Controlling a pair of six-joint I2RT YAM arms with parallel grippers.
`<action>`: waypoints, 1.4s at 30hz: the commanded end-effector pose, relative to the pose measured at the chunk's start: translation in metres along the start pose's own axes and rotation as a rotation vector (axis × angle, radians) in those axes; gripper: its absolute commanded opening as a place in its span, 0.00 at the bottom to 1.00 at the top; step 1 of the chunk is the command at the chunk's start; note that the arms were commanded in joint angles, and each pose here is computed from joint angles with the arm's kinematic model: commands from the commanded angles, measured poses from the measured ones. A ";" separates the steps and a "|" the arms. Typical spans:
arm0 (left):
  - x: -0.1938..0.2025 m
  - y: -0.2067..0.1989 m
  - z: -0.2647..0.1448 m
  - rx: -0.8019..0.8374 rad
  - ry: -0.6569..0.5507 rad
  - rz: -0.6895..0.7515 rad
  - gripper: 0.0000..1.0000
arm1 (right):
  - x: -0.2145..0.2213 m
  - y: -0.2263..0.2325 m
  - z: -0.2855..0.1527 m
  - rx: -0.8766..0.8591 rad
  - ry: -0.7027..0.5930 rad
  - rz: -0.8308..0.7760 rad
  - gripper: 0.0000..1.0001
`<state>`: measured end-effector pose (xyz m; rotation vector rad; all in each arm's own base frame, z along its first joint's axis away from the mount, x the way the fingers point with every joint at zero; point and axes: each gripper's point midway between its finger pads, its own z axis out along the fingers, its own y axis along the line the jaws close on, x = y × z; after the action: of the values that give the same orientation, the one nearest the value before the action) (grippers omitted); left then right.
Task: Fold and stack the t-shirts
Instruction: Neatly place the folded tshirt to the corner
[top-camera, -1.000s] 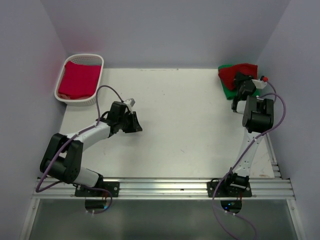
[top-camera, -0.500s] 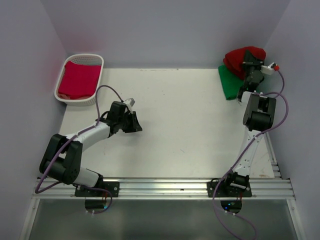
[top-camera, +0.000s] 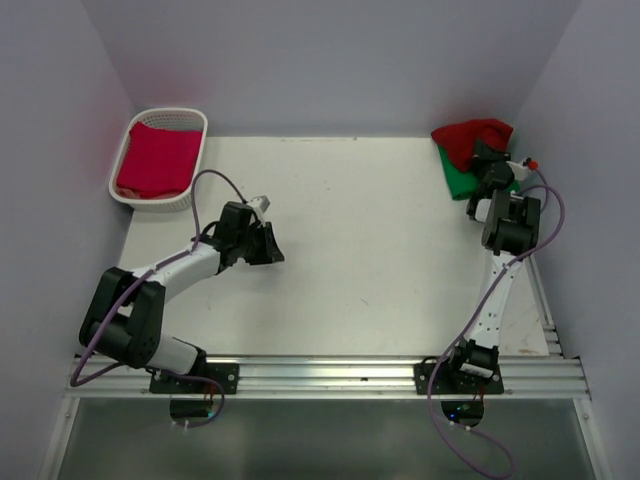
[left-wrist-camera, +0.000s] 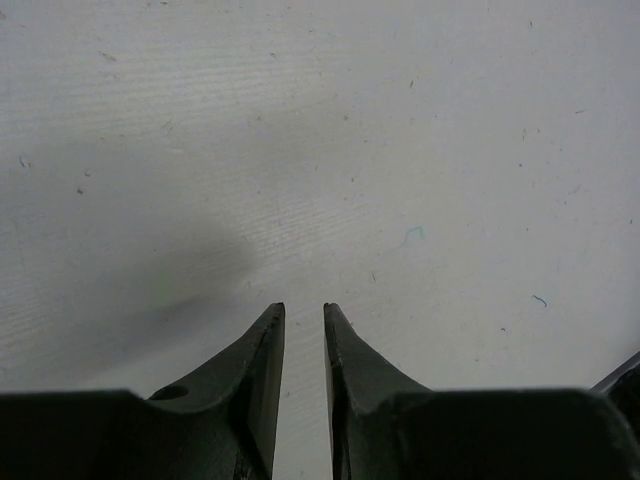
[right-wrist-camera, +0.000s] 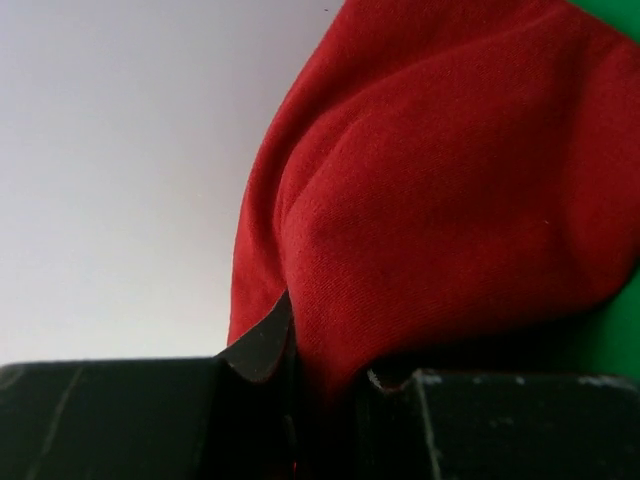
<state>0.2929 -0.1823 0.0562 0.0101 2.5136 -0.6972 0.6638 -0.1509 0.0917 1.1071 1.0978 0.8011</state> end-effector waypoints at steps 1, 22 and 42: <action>-0.020 -0.013 0.000 0.030 -0.044 0.029 0.25 | -0.010 0.037 0.002 -0.016 -0.001 -0.018 0.00; -0.010 -0.016 0.005 0.074 -0.035 0.018 0.22 | -0.014 0.032 -0.066 0.428 0.117 -0.074 0.00; -0.008 -0.018 0.001 0.094 -0.051 0.017 0.22 | -0.013 0.045 -0.132 0.491 0.205 -0.283 0.99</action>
<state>0.2943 -0.1912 0.0548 0.0284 2.4948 -0.7507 0.5434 -0.1217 0.0848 1.3767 1.6816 0.4212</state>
